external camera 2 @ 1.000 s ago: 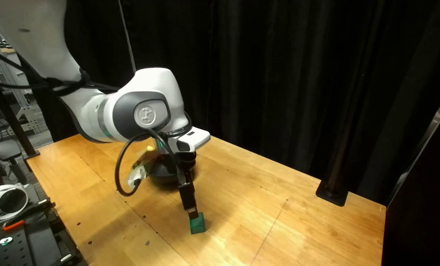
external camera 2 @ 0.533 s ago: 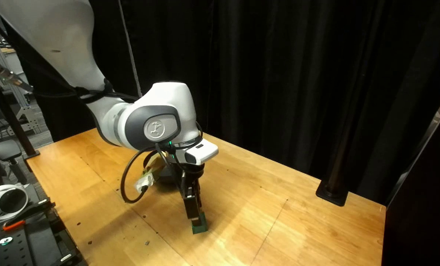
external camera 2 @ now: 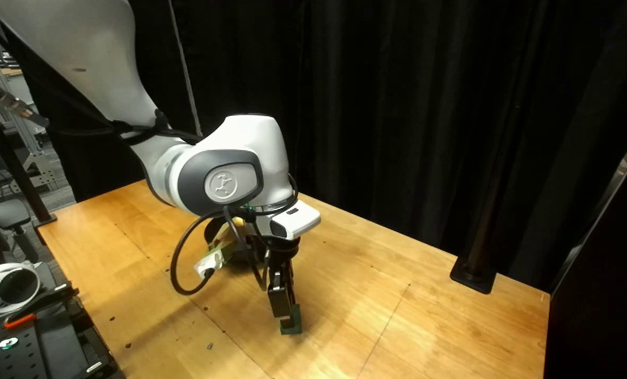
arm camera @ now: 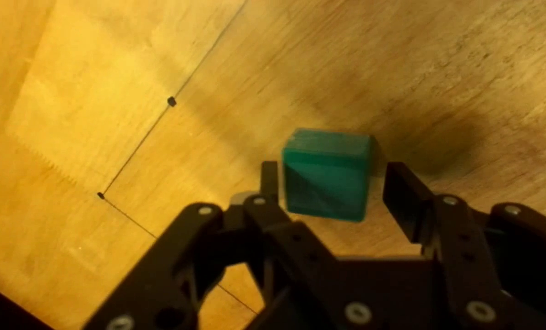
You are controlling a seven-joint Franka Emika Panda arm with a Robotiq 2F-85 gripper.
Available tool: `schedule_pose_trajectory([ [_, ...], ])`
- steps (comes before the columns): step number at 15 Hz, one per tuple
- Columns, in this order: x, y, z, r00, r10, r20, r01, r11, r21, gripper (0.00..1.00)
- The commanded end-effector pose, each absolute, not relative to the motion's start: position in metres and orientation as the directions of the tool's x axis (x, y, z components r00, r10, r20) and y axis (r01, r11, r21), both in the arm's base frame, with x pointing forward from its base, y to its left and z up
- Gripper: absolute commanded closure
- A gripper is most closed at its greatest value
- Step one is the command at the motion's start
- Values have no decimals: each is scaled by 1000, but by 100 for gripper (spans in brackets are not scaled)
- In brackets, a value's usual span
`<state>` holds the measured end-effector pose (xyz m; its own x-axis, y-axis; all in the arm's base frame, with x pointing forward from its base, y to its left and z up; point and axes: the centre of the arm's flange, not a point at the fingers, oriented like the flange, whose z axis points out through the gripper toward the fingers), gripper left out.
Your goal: Place the green block inside the black bowl
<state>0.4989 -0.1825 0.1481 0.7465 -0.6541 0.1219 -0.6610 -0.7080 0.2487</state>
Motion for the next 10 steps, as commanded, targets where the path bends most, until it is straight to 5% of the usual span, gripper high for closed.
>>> schedule_pose_trajectory([
  [1, 500, -190, 145, 742, -660, 113, -663, -700, 265, 6],
  [2, 499, -191, 143, 741, -663, 111, -664, -698, 268, 0],
  [3, 497, -193, 141, 738, -666, 108, -666, -694, 272, 9],
  [4, 496, -193, 139, 737, -668, 103, -667, -694, 272, 35],
  [6, 494, -194, 137, 729, -677, 101, -675, -688, 266, 36],
  [10, 492, -193, 144, 714, -693, 98, -692, -678, 246, 68],
])
